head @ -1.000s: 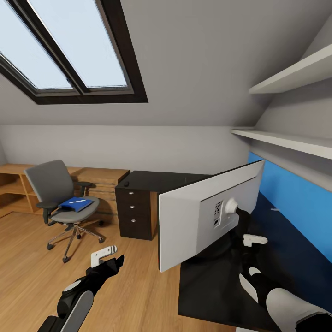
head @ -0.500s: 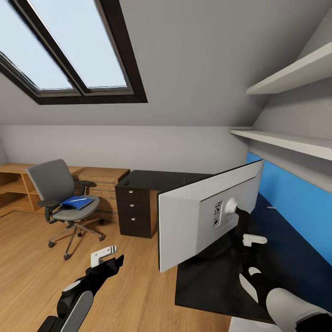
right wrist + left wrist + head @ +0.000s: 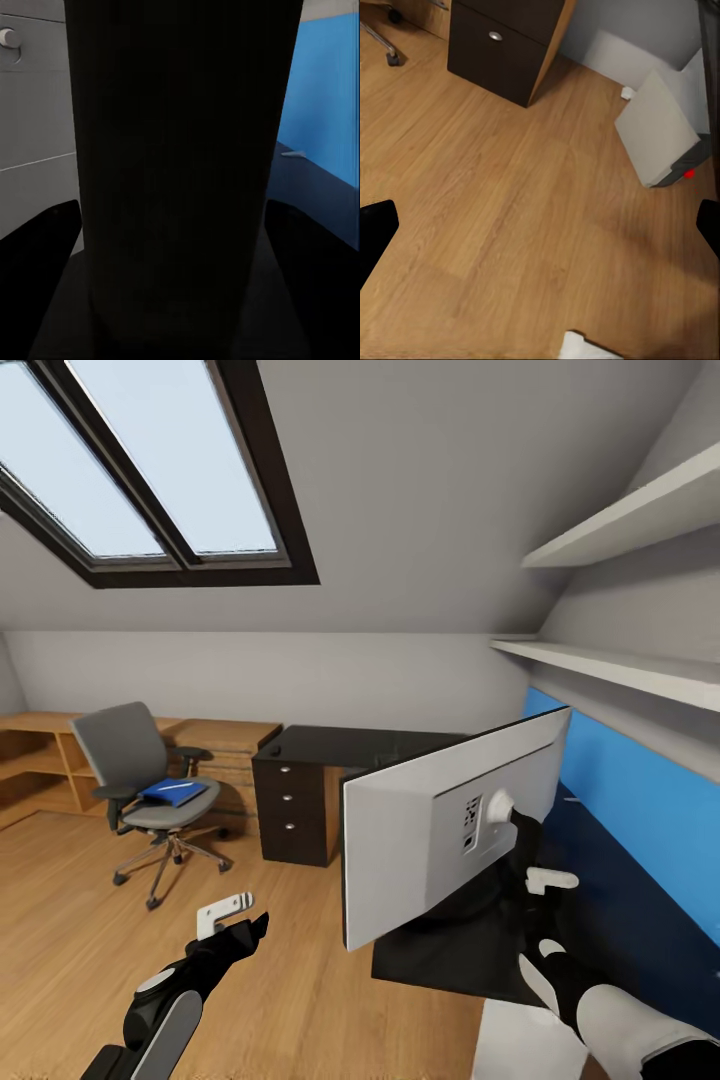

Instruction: In the bedroom, organize the workspace by keeping the computer under the desk, ensuring the monitor is on the desk, placing the keyboard on the desk next to the monitor, placing the mouse on the desk next to the keyboard, moving the folder from the swivel chair onto the desk next to the mouse, stacking the notebook on top of the folder with the pen on top of the notebook, and positioning the swivel chair next to the desk.

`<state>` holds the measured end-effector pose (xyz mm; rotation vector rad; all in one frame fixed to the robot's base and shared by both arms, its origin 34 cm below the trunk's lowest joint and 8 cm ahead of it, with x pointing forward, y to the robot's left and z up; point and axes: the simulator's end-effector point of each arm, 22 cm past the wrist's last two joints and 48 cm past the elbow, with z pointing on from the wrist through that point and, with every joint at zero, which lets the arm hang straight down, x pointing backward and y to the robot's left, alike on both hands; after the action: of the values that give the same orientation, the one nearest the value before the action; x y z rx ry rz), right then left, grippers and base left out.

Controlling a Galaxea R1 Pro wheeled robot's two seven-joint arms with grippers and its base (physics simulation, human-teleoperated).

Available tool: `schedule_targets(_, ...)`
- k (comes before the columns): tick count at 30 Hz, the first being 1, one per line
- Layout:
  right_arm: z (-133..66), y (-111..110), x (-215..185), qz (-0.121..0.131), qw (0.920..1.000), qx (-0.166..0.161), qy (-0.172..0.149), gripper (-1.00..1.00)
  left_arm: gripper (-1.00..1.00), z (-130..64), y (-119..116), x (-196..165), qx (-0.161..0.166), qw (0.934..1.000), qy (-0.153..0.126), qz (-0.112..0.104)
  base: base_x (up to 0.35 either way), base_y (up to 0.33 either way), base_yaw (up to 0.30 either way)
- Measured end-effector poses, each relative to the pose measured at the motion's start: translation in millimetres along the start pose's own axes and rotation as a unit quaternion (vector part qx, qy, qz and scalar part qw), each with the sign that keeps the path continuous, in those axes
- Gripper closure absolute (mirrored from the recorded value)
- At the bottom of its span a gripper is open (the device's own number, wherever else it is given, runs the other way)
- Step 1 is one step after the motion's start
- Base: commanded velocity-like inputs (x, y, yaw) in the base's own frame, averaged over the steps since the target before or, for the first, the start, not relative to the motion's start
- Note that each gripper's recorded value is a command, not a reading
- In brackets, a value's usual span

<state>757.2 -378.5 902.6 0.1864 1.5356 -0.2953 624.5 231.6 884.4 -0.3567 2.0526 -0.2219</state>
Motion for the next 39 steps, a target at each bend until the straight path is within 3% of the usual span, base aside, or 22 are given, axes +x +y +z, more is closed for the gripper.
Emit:
schedule_targets(12, 0.3, 2.3, -1.5, -0.003, 1.0, -0.004, 0.0, 1.0, -1.0, -0.6, 0.5, -0.4, -0.001, 1.0, -0.001, 0.001, -0.139, -0.272, 0.0)
schedule_targets(19, 0.2, 1.0, -1.2, -0.003, 1.0, -0.003, 0.0, 1.0, -1.0, -0.6, 2.2, -1.4, -0.002, 1.0, -0.001, 0.0, -0.002, -0.064, 0.0)
schedule_targets(39, 0.4, 1.1, -1.9, -0.005, 1.0, -0.004, 0.0, 1.0, -1.0, -0.6, 3.4, -1.5, -0.003, 1.0, -0.002, 0.0, 0.11, -0.071, 0.0)
